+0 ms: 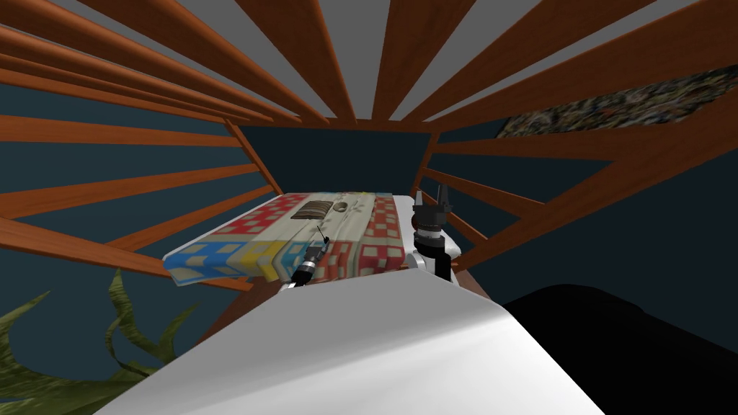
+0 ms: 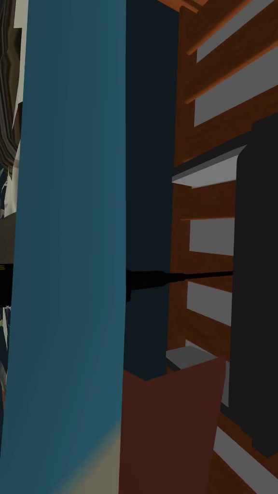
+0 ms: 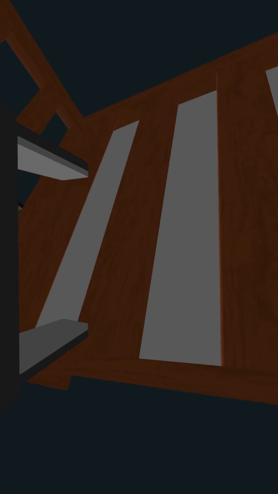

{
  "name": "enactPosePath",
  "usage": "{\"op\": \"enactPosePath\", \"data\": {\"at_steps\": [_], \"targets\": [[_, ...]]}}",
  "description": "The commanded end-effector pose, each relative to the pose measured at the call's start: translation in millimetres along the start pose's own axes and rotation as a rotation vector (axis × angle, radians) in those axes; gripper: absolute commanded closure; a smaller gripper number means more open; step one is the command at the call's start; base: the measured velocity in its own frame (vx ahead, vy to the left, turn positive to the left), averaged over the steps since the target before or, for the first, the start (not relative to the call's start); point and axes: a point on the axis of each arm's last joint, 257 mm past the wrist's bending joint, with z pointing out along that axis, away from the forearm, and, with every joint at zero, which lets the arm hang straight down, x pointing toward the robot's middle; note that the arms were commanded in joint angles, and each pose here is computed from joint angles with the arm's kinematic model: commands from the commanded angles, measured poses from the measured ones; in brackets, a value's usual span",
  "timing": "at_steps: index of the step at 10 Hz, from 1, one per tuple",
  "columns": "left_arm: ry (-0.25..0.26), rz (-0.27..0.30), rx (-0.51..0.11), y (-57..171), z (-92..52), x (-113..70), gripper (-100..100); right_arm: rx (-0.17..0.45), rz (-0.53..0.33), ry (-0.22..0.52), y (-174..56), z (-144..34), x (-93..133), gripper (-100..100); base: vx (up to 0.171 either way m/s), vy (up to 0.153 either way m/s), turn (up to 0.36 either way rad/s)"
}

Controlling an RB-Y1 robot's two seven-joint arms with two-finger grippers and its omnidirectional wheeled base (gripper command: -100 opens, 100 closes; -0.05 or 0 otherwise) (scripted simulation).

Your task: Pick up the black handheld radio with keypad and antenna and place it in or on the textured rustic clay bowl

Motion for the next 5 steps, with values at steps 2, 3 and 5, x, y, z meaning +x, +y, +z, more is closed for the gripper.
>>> {"op": "enactPosePath", "data": {"at_steps": [2,3,5], "targets": [[-0.017,0.033,0.017,-2,-7.9,-0.2,-100,0.0,0.0,0.0,0,0.0,0,0,0.043,0.018,0.052],[-0.026,0.042,0.024,-5,-11.6,0.3,-100,0.0,0.0,0.0,0,0.0,0,0,0.039,0.019,0.065],[-0.043,0.04,0.028,-15,-16.0,1.1,-100,0.0,0.0,0.0,0,0.0,0,0,0.044,0.015,0.057]]}}
